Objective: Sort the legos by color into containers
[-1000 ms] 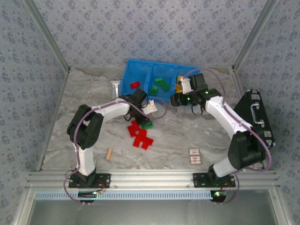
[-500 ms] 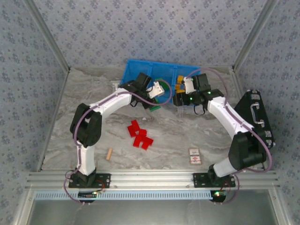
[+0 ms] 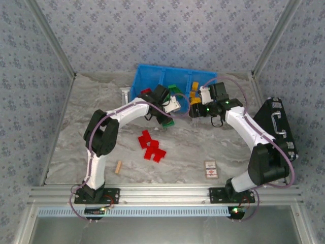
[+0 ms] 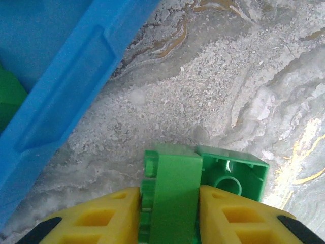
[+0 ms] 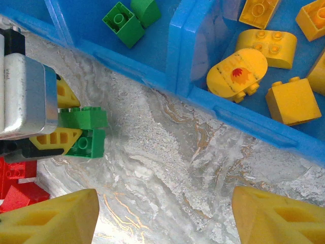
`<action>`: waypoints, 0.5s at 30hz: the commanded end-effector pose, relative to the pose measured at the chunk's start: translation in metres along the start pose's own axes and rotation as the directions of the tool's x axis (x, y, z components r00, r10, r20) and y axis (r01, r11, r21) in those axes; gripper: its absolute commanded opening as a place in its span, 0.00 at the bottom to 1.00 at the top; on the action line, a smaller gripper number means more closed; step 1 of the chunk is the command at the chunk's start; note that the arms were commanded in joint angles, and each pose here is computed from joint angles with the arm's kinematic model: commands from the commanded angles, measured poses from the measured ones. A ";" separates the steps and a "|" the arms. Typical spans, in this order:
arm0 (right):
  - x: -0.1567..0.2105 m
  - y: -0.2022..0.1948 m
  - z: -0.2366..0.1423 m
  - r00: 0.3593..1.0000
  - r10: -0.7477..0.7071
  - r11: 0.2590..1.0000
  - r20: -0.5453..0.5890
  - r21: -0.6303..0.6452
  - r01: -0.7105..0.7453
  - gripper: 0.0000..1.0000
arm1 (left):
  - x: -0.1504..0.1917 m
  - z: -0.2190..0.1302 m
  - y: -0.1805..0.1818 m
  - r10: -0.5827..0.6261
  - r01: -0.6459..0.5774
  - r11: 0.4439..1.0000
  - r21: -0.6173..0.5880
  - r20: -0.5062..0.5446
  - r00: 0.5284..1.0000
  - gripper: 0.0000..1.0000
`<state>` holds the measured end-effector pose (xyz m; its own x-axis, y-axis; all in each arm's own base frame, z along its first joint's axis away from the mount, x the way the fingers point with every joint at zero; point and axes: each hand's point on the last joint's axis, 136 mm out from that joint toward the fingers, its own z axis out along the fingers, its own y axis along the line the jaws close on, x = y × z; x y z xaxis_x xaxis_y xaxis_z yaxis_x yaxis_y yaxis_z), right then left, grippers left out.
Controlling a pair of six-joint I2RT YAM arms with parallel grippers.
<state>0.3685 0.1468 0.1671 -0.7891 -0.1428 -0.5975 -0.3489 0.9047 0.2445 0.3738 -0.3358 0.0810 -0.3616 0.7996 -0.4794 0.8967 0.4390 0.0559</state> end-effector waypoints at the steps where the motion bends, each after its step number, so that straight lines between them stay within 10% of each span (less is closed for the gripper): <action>1: 0.004 -0.002 0.001 1.000 0.017 1.000 -0.012 -0.002 -0.017 0.71 | 0.012 0.002 -0.014 -0.004 0.006 0.999 0.041 -0.038 0.999 0.38; 15: 0.005 -0.002 -0.001 1.000 0.013 1.000 -0.019 -0.001 -0.013 0.71 | 0.013 0.008 -0.014 0.001 0.001 0.999 0.040 -0.035 0.999 0.56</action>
<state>0.3685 0.1468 0.1671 -0.7892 -0.1432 -0.5972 -0.3491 0.9047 0.2443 0.3642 -0.3302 0.0685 -0.3813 0.8108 -0.4441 0.8958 0.4428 0.0395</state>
